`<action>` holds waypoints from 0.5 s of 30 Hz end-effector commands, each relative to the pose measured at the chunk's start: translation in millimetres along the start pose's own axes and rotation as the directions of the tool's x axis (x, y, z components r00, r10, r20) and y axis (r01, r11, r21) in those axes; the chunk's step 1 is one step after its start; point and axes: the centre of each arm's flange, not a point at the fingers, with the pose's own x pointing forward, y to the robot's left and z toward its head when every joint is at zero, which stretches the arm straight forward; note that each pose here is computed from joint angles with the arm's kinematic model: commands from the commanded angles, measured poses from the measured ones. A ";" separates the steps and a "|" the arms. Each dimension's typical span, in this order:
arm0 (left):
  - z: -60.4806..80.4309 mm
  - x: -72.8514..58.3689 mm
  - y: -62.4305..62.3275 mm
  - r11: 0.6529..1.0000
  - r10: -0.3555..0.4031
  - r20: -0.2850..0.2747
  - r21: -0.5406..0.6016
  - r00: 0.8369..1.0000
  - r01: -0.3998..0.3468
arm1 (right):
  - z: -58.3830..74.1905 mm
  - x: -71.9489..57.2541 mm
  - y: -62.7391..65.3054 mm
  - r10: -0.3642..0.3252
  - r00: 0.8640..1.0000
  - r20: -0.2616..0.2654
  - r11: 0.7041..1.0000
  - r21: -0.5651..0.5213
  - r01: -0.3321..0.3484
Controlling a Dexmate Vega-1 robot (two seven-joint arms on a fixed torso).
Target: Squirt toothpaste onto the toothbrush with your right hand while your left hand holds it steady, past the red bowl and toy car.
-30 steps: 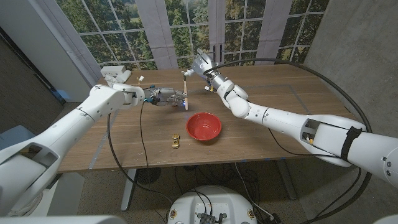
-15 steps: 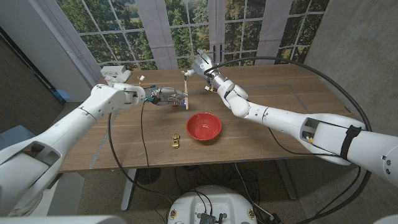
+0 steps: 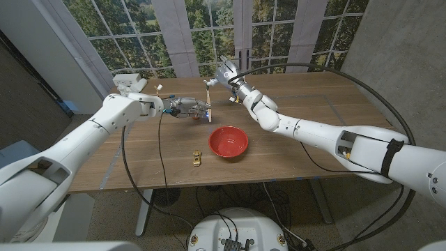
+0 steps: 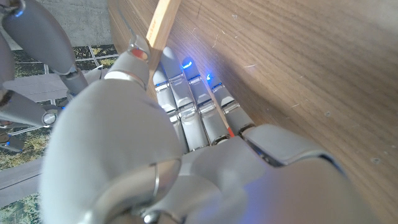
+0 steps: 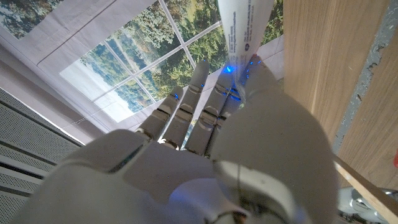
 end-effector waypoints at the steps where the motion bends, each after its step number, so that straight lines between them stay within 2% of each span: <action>1: 1.8 3.7 0.9 1.000 -0.004 -0.005 -0.003 1.000 0.004 | 2.7 1.1 7.0 0.002 1.000 0.003 1.000 -0.004 -0.002; 15: 1.3 4.4 -0.2 1.000 -0.004 -0.003 -0.007 1.000 0.004 | -1.0 -3.6 4.6 -0.040 0.998 -0.047 0.999 -0.022 0.039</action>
